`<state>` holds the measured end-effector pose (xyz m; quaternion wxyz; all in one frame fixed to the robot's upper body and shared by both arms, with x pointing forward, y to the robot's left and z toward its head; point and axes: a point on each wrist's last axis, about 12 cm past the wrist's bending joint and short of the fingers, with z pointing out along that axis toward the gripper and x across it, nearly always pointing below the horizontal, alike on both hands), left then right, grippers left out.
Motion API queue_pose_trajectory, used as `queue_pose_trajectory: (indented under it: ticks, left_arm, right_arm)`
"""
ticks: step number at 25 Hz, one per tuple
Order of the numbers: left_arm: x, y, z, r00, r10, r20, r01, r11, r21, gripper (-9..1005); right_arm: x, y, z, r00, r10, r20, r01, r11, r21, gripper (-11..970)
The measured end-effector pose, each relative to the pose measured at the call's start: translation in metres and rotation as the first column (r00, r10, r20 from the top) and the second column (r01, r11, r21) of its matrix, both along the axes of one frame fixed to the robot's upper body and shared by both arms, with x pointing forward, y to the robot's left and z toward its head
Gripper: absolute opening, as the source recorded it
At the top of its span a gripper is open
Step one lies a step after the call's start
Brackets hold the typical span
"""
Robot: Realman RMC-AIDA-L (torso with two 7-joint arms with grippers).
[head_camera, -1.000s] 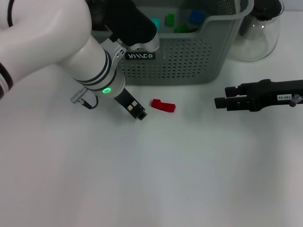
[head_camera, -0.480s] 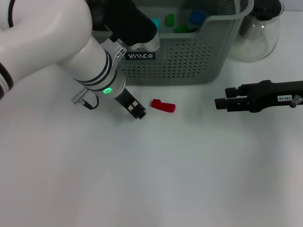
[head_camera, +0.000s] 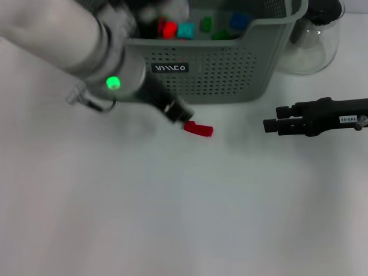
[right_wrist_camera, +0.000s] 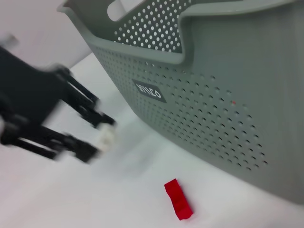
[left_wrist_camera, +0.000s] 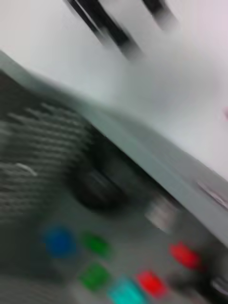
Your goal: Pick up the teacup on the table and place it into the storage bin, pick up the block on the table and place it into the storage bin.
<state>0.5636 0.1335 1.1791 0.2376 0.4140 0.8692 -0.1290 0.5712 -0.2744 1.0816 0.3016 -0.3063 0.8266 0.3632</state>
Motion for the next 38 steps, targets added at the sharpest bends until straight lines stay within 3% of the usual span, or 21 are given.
queue_pose_trajectory:
  ticks: [3, 7, 11, 12, 13, 14, 17, 18, 20, 23, 27, 31, 36, 38]
  left_arm:
    - [-0.013, 0.008, 0.046, 0.995, -0.088, 0.046, 0.096, 0.973, -0.212, 410]
    - [-0.019, 0.020, 0.099, 0.968, -0.160, 0.194, 0.233, 0.862, -0.450, 427]
    - [-0.001, 0.021, 0.121, 0.949, -0.101, 0.298, 0.251, 0.813, -0.525, 444]
    - [0.010, 0.020, 0.121, 0.950, -0.061, 0.305, 0.220, 0.824, -0.522, 448]
    - [0.031, 0.018, 0.118, 0.951, 0.011, 0.308, 0.155, 0.846, -0.511, 452]
    - [0.031, 0.018, 0.118, 0.951, 0.011, 0.308, 0.155, 0.846, -0.511, 456]
    - [0.066, 0.017, 0.102, 0.956, 0.107, 0.272, 0.039, 0.874, -0.484, 469]
    - [0.070, 0.017, 0.100, 0.957, 0.119, 0.265, 0.024, 0.876, -0.481, 473]
    - [0.096, 0.017, 0.081, 0.957, 0.198, 0.210, -0.084, 0.887, -0.453, 481]
    - [0.115, 0.015, 0.057, 0.957, 0.245, 0.153, -0.162, 0.893, -0.419, 494]
    - [0.119, 0.009, 0.038, 0.953, 0.255, 0.164, -0.173, 0.902, -0.395, 510]
    - [0.117, 0.006, 0.031, 0.952, 0.250, 0.175, -0.168, 0.908, -0.385, 527]
    - [0.108, 0.012, 0.040, 0.961, 0.223, 0.166, -0.138, 0.901, -0.412, 760]
    - [0.094, 0.020, 0.048, 0.968, 0.183, 0.171, -0.084, 0.880, -0.467, 787]
  right_arm:
    - [0.001, 0.000, 0.001, 1.000, -0.001, 0.002, 0.001, 1.000, 0.001, 676]
    - [0.001, 0.001, 0.001, 1.000, 0.000, -0.001, 0.000, 1.000, 0.003, 676]
    - [0.001, 0.003, 0.000, 1.000, 0.003, -0.004, -0.003, 1.000, 0.005, 676]
    - [0.000, 0.003, 0.000, 1.000, 0.003, -0.004, -0.003, 1.000, 0.005, 676]
    - [0.000, 0.004, 0.000, 1.000, 0.003, -0.005, -0.003, 1.000, 0.006, 676]
    - [0.000, 0.004, -0.001, 1.000, 0.002, -0.006, -0.002, 1.000, 0.006, 676]
    - [0.000, 0.003, -0.001, 1.000, 0.002, -0.007, -0.002, 1.000, 0.006, 676]
    - [-0.001, 0.003, -0.001, 1.000, 0.002, -0.008, -0.002, 1.000, 0.006, 676]
    - [-0.001, 0.003, -0.001, 1.000, 0.002, -0.008, -0.002, 1.000, 0.006, 676]
    - [-0.001, 0.004, -0.002, 1.000, 0.003, -0.007, -0.003, 1.000, 0.007, 676]
    - [-0.002, 0.003, -0.002, 1.000, 0.003, -0.007, -0.003, 1.000, 0.006, 676]
    - [-0.002, 0.003, -0.003, 1.000, 0.003, -0.008, -0.003, 1.000, 0.004, 676]
    - [-0.003, 0.004, -0.004, 1.000, 0.022, -0.016, -0.022, 1.000, -0.016, 675]
    - [-0.003, 0.006, -0.004, 0.999, 0.033, -0.018, -0.033, 0.999, -0.019, 675]
